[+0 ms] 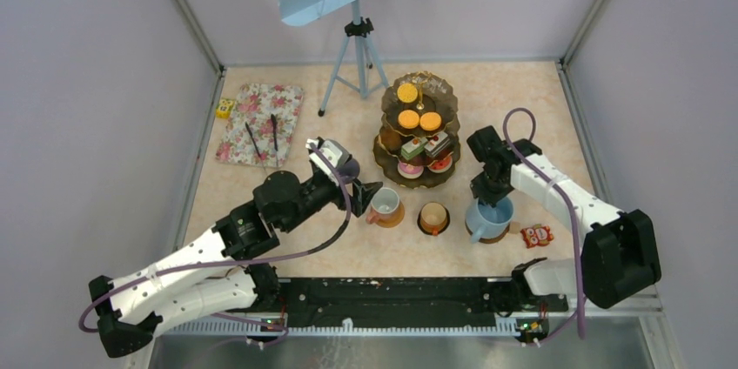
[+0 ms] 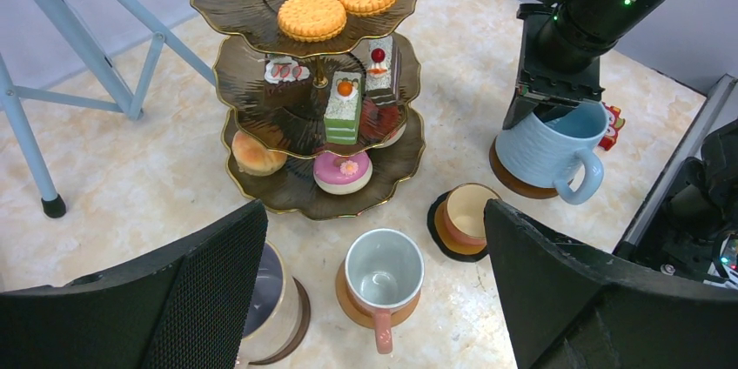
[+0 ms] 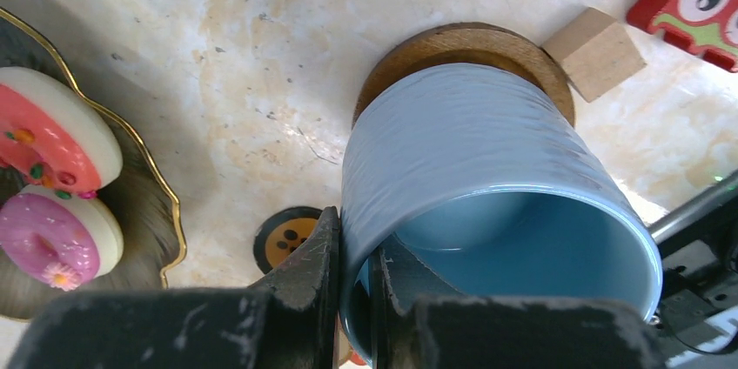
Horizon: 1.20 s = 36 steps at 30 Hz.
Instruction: Serve the afternoon tea
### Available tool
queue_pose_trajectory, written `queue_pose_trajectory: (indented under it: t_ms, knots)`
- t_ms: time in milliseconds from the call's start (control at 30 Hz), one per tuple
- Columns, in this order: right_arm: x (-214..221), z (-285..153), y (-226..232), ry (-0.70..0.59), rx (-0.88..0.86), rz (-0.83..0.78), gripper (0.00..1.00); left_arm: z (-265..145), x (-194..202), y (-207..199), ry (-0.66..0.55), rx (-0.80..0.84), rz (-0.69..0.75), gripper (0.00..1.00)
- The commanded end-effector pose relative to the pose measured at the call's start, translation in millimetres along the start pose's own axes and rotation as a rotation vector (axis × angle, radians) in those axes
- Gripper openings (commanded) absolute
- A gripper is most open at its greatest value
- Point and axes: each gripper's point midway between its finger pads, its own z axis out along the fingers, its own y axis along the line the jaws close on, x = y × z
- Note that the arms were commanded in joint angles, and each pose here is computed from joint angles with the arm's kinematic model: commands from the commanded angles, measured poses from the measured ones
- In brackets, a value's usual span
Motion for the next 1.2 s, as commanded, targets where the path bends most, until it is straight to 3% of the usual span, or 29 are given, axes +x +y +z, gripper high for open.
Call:
queue_pose_trajectory:
  t_ms: [0,400,533,633,733,967,1167]
  knots:
    - [-6,3,11,-0.050,-0.039,0.017,0.04,-2,-6,5,-0.029,-0.019,0.011,0.99]
    - [-6,18,-2,-0.077,0.026,0.001,0.11,-4,-6,7,-0.023,-0.031,0.006,0.99]
    - [-4,18,0,-0.068,0.007,-0.011,0.27,-3,-7,6,-0.024,-0.027,0.005,0.99]
    - [-5,9,4,-0.065,-0.032,-0.015,0.58,-2,-8,6,-0.020,-0.026,0.006,0.99]
    - [-10,-5,3,-0.078,-0.062,-0.014,0.73,-1,-9,6,-0.020,-0.029,0.005,0.99]
    - [-30,-60,12,-0.131,-0.242,-0.134,0.83,3,-24,12,-0.037,-0.067,0.018,0.99]
    - [-55,-139,40,-0.295,-0.582,-0.422,0.90,10,-48,20,-0.073,-0.124,0.030,0.99]
